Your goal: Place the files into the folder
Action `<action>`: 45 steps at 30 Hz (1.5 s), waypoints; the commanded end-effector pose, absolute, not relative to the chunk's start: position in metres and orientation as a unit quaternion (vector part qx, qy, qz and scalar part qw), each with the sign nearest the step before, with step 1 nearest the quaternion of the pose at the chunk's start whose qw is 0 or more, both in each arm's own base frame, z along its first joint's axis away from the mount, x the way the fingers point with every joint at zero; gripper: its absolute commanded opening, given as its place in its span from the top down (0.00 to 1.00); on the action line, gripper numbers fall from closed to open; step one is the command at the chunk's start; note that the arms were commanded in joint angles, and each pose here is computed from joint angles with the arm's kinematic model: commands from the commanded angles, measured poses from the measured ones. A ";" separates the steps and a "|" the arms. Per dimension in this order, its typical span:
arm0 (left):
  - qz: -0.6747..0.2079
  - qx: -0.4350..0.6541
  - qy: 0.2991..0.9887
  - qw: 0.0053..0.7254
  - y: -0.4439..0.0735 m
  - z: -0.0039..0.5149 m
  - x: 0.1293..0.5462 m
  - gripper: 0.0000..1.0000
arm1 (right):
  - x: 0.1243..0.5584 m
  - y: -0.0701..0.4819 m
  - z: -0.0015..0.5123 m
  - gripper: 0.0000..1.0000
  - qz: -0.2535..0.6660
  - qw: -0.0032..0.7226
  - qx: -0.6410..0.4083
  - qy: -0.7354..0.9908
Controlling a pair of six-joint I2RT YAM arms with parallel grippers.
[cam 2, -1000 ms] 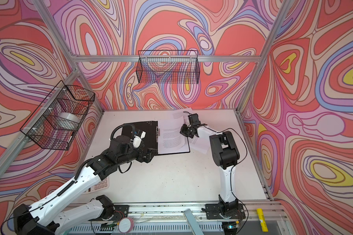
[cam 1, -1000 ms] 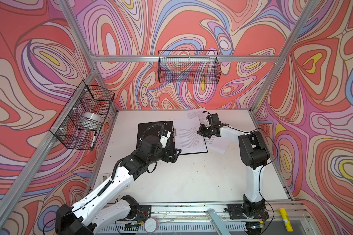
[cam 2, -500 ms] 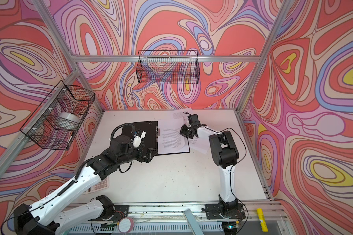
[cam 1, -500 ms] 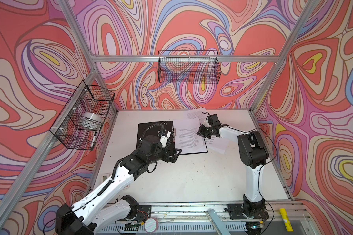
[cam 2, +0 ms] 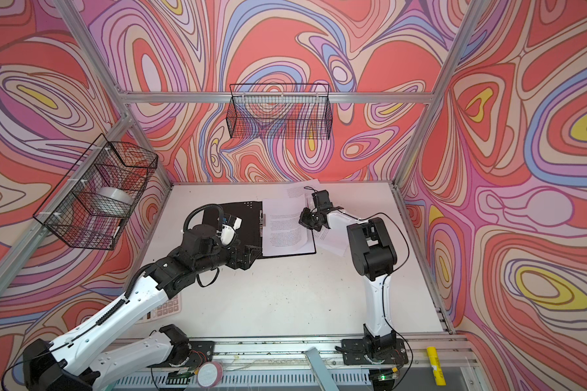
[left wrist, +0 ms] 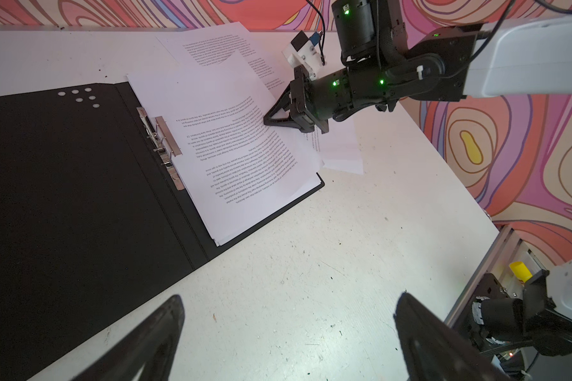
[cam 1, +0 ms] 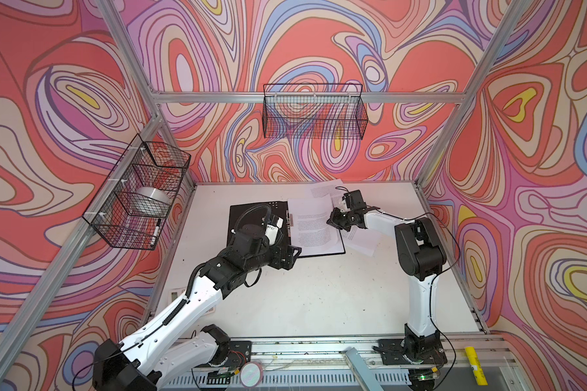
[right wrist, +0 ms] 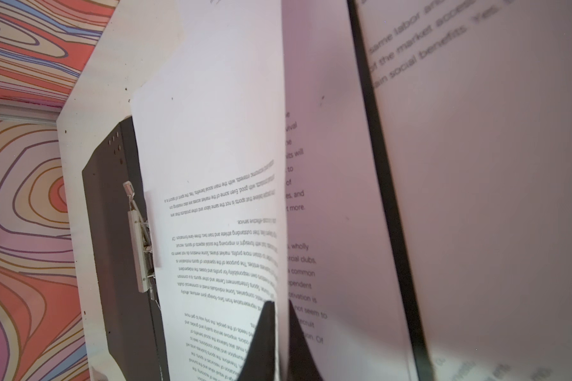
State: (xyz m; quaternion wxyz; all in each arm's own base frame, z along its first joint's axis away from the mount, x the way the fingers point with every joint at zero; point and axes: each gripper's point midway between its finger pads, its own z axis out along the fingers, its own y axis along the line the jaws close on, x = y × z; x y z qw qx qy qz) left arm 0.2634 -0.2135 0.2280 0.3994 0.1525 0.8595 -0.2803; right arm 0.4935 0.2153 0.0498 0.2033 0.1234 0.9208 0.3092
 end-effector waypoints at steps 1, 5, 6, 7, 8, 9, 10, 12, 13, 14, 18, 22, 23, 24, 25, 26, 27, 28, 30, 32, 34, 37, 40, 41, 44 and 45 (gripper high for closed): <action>-0.286 0.150 0.856 0.403 -0.215 0.230 0.267 0.00 | 0.495 0.219 0.044 0.84 0.305 0.201 0.119 0.923; -0.286 0.149 0.857 0.402 -0.214 0.229 0.267 0.00 | 0.496 0.217 0.043 0.70 0.297 0.201 0.120 0.926; -0.286 0.149 0.858 0.401 -0.214 0.228 0.267 0.00 | 0.497 0.216 0.043 0.67 0.295 0.201 0.120 0.926; -0.287 0.149 0.857 0.401 -0.215 0.229 0.267 0.00 | 0.497 0.215 0.043 0.66 0.292 0.201 0.121 0.927; -0.287 0.148 0.857 0.401 -0.215 0.229 0.267 0.00 | 0.497 0.214 0.042 0.65 0.288 0.200 0.121 0.928; -0.286 0.148 0.858 0.401 -0.215 0.228 0.267 0.00 | 0.498 0.214 0.041 0.64 0.285 0.200 0.121 0.930; -0.287 0.148 0.858 0.400 -0.215 0.228 0.267 0.00 | 0.499 0.214 0.041 0.64 0.284 0.200 0.120 0.930; -0.286 0.148 0.858 0.401 -0.214 0.228 0.267 0.00 | 0.500 0.212 0.040 0.61 0.275 0.199 0.121 0.933; -0.287 0.148 0.858 0.401 -0.214 0.228 0.267 0.00 | 0.501 0.210 0.039 0.60 0.269 0.198 0.121 0.935; -0.288 0.147 0.857 0.401 -0.215 0.228 0.267 0.00 | 0.501 0.210 0.038 0.59 0.265 0.196 0.122 0.936; -0.288 0.147 0.857 0.401 -0.214 0.229 0.268 0.00 | 0.502 0.204 0.033 0.57 0.243 0.190 0.129 0.942; -0.289 0.146 0.857 0.400 -0.214 0.229 0.268 0.00 | 0.503 0.200 0.033 0.54 0.230 0.192 0.130 0.945; -0.289 0.145 0.858 0.400 -0.214 0.228 0.268 0.00 | 0.503 0.199 0.034 0.53 0.227 0.193 0.130 0.946; -0.290 0.144 0.858 0.399 -0.214 0.228 0.268 0.00 | 0.503 0.198 0.034 0.52 0.224 0.194 0.129 0.946; -0.291 0.145 0.857 0.399 -0.214 0.229 0.268 0.00 | 0.504 0.197 0.034 0.51 0.222 0.194 0.128 0.947; -0.291 0.145 0.857 0.399 -0.214 0.229 0.268 0.00 | 0.504 0.197 0.035 0.50 0.220 0.195 0.128 0.947; -0.291 0.143 0.858 0.399 -0.214 0.229 0.268 0.00 | 0.504 0.196 0.036 0.47 0.217 0.197 0.126 0.948; -0.291 0.142 0.858 0.399 -0.214 0.229 0.269 0.00 | 0.505 0.195 0.037 0.44 0.214 0.198 0.125 0.948; -0.287 0.136 0.862 0.396 -0.212 0.227 0.270 0.00 | 0.506 0.192 0.041 0.35 0.207 0.205 0.122 0.949; -0.281 0.131 0.867 0.391 -0.210 0.226 0.271 0.00 | 0.506 0.190 0.046 0.26 0.202 0.212 0.120 0.949; -0.271 0.123 0.874 0.384 -0.207 0.223 0.274 0.00 | 0.506 0.189 0.055 0.20 0.201 0.223 0.115 0.947; -0.248 0.110 0.886 0.377 -0.201 0.219 0.279 0.00 | 0.505 0.187 0.073 0.17 0.203 0.238 0.110 0.943; -0.214 0.092 0.901 0.365 -0.192 0.213 0.284 0.00 | 0.500 0.181 0.099 0.14 0.200 0.262 0.112 0.937; -0.199 0.085 0.908 0.360 -0.188 0.211 0.287 0.00 | 0.495 0.178 0.112 0.13 0.202 0.273 0.112 0.934; -0.166 0.071 0.923 0.341 -0.182 0.204 0.294 0.00 | 0.478 0.174 0.132 0.10 0.212 0.289 0.112 0.927; -0.164 0.065 0.926 0.334 -0.183 0.201 0.295 0.00 | 0.472 0.172 0.136 0.10 0.214 0.288 0.111 0.927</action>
